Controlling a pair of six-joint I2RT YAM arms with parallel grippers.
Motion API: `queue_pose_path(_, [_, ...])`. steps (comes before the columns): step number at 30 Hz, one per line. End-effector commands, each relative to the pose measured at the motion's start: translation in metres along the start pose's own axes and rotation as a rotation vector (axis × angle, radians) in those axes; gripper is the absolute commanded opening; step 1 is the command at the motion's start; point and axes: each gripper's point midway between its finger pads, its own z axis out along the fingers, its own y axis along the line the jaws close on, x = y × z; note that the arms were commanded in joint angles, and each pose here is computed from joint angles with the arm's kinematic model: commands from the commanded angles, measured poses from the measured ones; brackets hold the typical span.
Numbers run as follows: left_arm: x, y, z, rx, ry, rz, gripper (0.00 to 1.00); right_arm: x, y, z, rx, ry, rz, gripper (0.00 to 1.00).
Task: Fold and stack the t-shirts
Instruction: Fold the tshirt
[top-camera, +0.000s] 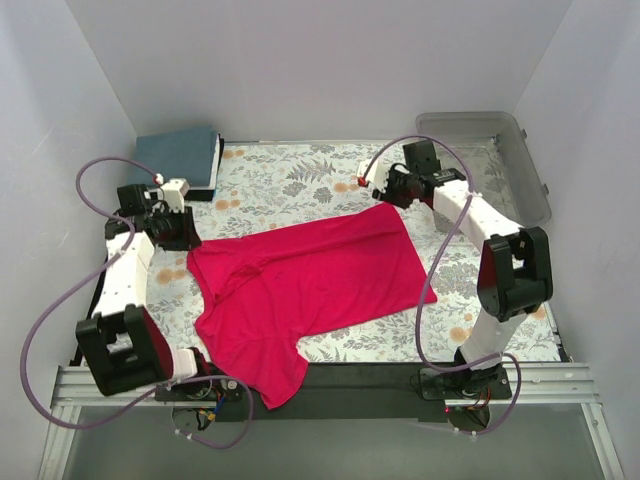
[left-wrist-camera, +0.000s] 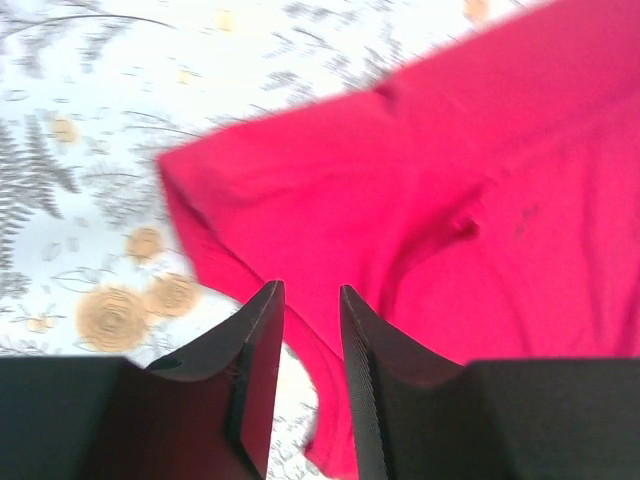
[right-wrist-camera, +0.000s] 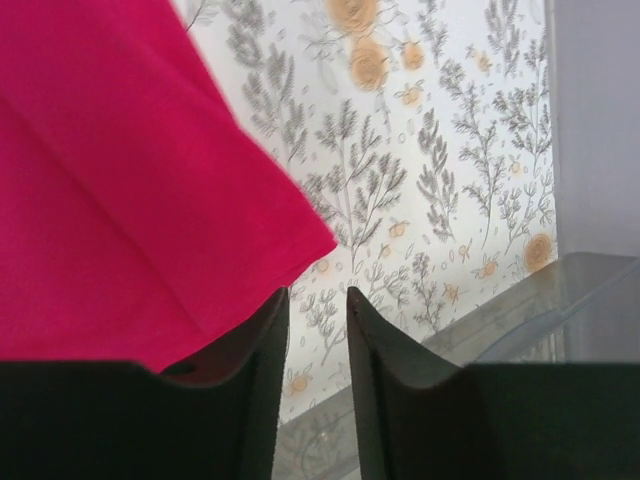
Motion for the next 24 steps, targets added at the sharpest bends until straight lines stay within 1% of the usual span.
queue_pose_path(1, [-0.029, 0.037, 0.012, -0.063, -0.044, -0.11, 0.27, -0.001, -0.003, 0.022, -0.03, 0.036, 0.151, 0.34])
queue_pose_path(2, [-0.033, 0.048, 0.013, -0.098, -0.044, -0.122, 0.27, 0.001, -0.003, 0.027, -0.03, 0.056, 0.169, 0.32])
queue_pose_path(3, [-0.031, 0.058, 0.023, -0.118, -0.031, -0.135, 0.27, 0.002, -0.003, 0.032, -0.032, 0.069, 0.207, 0.31])
queue_pose_path(5, [-0.027, 0.072, 0.03, -0.159, -0.007, -0.151, 0.27, 0.009, -0.003, 0.046, -0.039, 0.114, 0.241, 0.3])
queue_pose_path(9, [-0.016, 0.092, 0.05, -0.177, 0.044, -0.22, 0.32, 0.026, 0.005, 0.064, -0.062, 0.181, 0.284, 0.3])
queue_pose_path(14, [0.0, 0.099, 0.067, -0.183, 0.082, -0.26, 0.33, 0.048, 0.016, 0.081, -0.084, 0.249, 0.289, 0.3])
queue_pose_path(20, [0.004, 0.103, 0.081, -0.167, 0.097, -0.278, 0.29, 0.067, 0.025, 0.092, -0.098, 0.31, 0.271, 0.28])
queue_pose_path(24, [0.017, 0.101, 0.088, -0.148, 0.134, -0.275, 0.29, 0.074, 0.028, 0.096, -0.105, 0.329, 0.269, 0.28])
